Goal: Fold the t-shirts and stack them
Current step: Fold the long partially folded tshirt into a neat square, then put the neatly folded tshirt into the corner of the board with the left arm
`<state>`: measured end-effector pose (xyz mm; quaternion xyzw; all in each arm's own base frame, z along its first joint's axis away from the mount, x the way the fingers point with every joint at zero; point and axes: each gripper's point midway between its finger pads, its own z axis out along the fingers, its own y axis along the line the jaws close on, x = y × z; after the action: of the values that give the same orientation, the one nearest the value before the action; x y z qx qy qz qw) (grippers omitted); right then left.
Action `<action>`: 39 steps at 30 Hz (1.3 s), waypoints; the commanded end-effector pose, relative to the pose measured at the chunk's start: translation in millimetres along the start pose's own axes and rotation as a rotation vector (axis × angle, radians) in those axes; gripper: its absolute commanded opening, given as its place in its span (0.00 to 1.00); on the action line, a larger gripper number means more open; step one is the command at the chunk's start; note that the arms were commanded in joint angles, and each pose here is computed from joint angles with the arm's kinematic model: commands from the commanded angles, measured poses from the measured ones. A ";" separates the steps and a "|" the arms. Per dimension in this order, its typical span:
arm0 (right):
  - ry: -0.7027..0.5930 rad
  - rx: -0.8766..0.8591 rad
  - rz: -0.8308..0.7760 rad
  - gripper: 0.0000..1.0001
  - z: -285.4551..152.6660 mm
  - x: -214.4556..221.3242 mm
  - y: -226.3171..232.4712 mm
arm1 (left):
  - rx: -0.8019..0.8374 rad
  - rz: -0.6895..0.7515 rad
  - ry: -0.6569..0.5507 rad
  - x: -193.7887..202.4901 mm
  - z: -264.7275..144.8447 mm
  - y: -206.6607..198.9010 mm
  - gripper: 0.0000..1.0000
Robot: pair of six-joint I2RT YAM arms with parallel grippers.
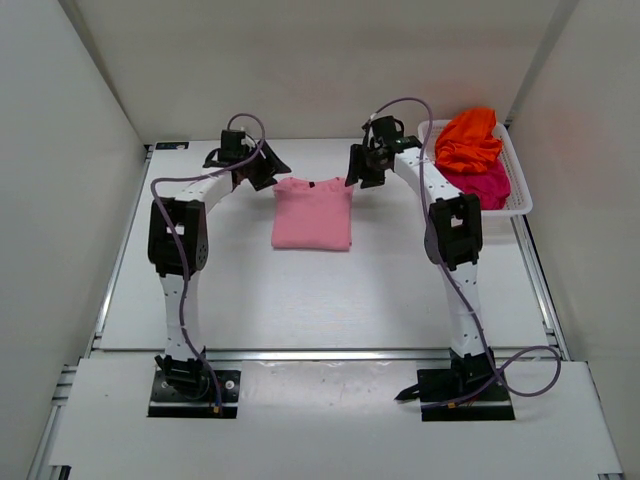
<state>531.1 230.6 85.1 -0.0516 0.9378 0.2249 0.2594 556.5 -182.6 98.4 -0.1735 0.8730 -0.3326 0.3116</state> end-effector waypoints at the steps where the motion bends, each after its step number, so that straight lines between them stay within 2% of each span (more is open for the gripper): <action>1: -0.078 0.061 -0.006 0.50 -22.7 -31.9 1.9 | 0.156 0.023 -0.125 -50.7 -41.5 -55.1 0.71; 7: -0.066 0.051 -0.028 0.50 -27.7 -13.9 0.3 | 0.022 -0.003 -0.127 -18.0 -60.7 2.9 0.70; 14: -0.054 -0.036 -0.002 0.49 -22.5 9.1 1.6 | -0.089 0.027 -0.059 10.5 -50.4 46.5 0.72; 19: -0.023 -0.036 0.006 0.50 -17.9 20.8 -1.0 | -0.114 0.080 -0.008 32.0 -39.0 42.5 0.75; 21: -0.025 -0.037 -0.007 0.51 -24.5 23.8 4.6 | -0.171 0.142 0.023 45.1 -31.3 45.5 0.76; 25: -0.045 -0.045 0.012 0.51 -33.8 23.5 3.5 | -0.257 0.219 0.064 46.1 -21.7 40.7 0.75; 28: -0.072 -0.061 -0.003 0.51 -48.1 22.4 11.2 | -0.343 0.288 0.102 54.5 -17.8 45.3 0.66; 34: -0.108 -0.077 0.001 0.52 -69.6 24.6 11.0 | -0.523 0.442 0.133 51.5 -12.0 43.9 0.65; 39: -0.135 -0.099 -0.006 0.52 -85.6 27.0 16.7 | -0.607 0.487 0.224 66.7 -8.1 56.8 0.62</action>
<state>462.0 207.8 113.6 -0.0460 0.9238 0.2568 0.2803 512.8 -187.8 35.2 -0.0315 0.9657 -0.0524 0.2522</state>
